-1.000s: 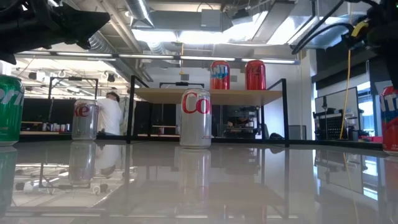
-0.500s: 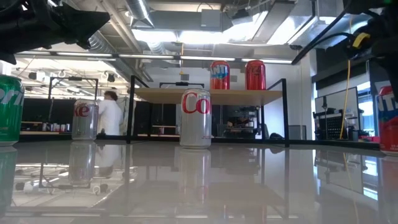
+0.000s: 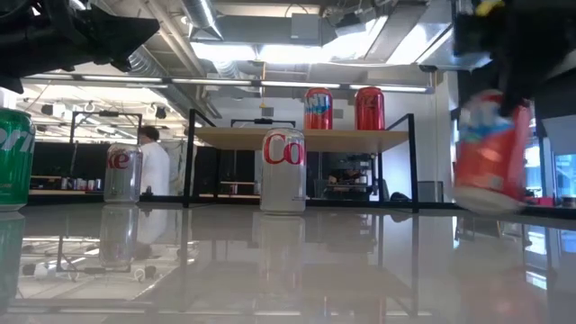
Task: Place canned beverage on shelf
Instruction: Put the orange soda can on the shelf and align with the other orange soda can
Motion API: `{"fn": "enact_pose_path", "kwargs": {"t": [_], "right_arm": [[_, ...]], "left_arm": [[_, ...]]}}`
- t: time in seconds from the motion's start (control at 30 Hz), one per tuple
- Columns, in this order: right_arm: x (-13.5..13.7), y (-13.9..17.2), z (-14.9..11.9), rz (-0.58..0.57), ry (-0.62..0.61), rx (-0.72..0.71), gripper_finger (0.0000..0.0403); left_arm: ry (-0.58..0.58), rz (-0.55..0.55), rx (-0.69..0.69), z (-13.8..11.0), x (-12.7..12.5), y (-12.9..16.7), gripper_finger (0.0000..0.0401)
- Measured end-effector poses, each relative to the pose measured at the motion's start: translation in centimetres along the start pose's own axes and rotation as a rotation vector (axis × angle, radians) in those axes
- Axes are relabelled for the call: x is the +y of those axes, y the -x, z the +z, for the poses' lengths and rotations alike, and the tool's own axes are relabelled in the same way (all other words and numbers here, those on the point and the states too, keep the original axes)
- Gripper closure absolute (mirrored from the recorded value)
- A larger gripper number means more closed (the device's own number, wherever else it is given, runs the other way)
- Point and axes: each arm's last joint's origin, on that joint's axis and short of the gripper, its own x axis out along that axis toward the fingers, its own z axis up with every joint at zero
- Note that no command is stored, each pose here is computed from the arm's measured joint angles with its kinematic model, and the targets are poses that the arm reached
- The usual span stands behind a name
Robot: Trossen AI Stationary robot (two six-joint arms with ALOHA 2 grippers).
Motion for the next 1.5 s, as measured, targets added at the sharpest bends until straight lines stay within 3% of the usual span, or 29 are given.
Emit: {"fn": "enact_pose_path", "kwargs": {"t": [0.1, 0.53, 0.83, 0.97, 1.33, 1.5], "right_arm": [[1.2, -0.9, 1.3, 0.014, 0.090, -0.042, 0.0126], [7.9, -3.6, 8.2, 0.018, 0.412, 0.014, 0.0126], [11.8, -6.6, 11.3, -0.059, 0.640, 0.165, 0.0126], [13.7, -6.9, 11.4, -0.094, 0.749, 0.201, 0.0125], [14.3, -7.2, 11.5, -0.083, 0.772, 0.191, 0.0063], [14.7, -5.9, 12.2, -0.079, 0.777, 0.179, 0.0047]], "left_arm": [[0.006, -0.001, 0.006, -0.1, 0.0, 0.0, 0.0397], [-0.002, -0.002, 0.015, -0.1, 0.0, 0.0, 0.0397], [-0.002, -0.002, 0.016, -0.2, 0.0, 0.0, 0.0397], [-0.007, 0.011, 0.018, -0.2, 0.0, 0.0, 0.0397], [0.000, 0.013, 0.036, -0.3, 0.0, 0.0, 0.0397], [0.000, 0.013, 0.036, -0.3, 0.0, 0.0, 0.0397]]}}
